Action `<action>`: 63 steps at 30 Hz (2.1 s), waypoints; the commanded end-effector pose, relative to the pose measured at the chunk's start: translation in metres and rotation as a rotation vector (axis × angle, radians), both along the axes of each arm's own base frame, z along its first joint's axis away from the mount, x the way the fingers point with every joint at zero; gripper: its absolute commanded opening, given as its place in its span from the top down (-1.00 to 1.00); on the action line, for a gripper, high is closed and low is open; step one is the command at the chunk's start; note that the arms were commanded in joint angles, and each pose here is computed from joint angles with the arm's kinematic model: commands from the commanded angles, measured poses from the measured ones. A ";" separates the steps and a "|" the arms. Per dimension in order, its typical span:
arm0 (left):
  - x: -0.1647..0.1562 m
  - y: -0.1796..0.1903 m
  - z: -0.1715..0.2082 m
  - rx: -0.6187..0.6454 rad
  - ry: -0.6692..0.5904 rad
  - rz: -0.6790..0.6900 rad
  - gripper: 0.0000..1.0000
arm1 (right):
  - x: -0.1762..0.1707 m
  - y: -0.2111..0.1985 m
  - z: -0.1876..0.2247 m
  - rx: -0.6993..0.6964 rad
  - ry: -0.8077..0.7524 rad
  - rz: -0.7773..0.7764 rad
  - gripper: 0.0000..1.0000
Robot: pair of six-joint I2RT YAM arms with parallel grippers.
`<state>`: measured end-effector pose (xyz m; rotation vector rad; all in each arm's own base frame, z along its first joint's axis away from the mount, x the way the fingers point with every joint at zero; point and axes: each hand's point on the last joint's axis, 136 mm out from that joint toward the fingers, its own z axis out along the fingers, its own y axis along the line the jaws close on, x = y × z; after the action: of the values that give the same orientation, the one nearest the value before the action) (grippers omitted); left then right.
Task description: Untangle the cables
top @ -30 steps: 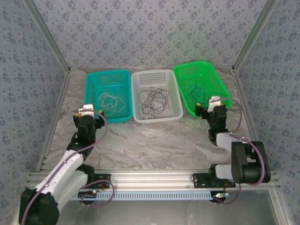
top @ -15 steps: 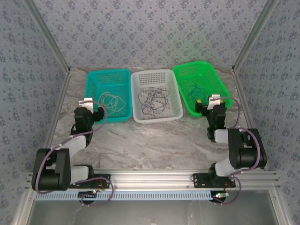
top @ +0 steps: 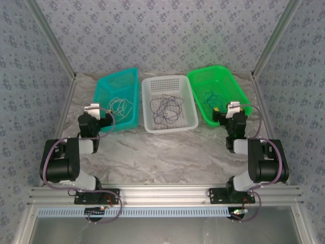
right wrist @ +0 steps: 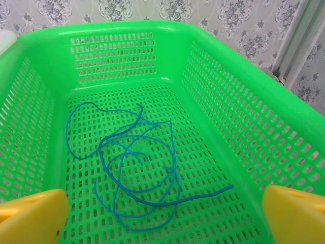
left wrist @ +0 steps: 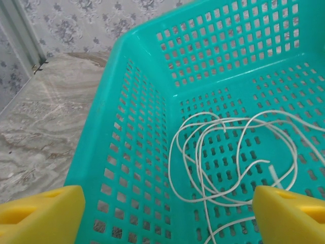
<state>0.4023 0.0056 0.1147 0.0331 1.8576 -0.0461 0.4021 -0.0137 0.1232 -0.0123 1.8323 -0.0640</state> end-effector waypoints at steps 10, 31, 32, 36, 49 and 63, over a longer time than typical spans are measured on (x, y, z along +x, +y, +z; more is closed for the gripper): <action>-0.006 -0.005 -0.024 -0.030 0.093 -0.011 -0.99 | -0.011 0.001 -0.040 0.024 0.146 -0.001 -1.00; -0.021 0.015 0.033 0.052 0.120 0.172 -0.99 | -0.011 0.001 -0.040 0.033 0.147 0.003 -1.00; -0.023 0.016 0.039 0.064 0.103 0.191 -0.99 | -0.011 0.001 -0.040 0.033 0.148 0.003 -1.00; -0.023 -0.007 0.059 0.015 0.041 0.104 -0.98 | -0.011 0.000 -0.040 0.033 0.147 0.001 -1.00; 0.026 -0.045 0.039 -0.059 0.083 -0.055 -0.99 | -0.011 0.000 -0.040 0.033 0.146 0.002 -1.00; 0.012 -0.020 0.011 -0.043 0.240 -0.088 -0.99 | -0.011 0.001 -0.040 0.034 0.146 0.004 -1.00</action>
<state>0.4165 -0.0228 0.1325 0.1032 2.0451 -0.1338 0.4023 -0.0129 0.1232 -0.0158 1.8326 -0.0595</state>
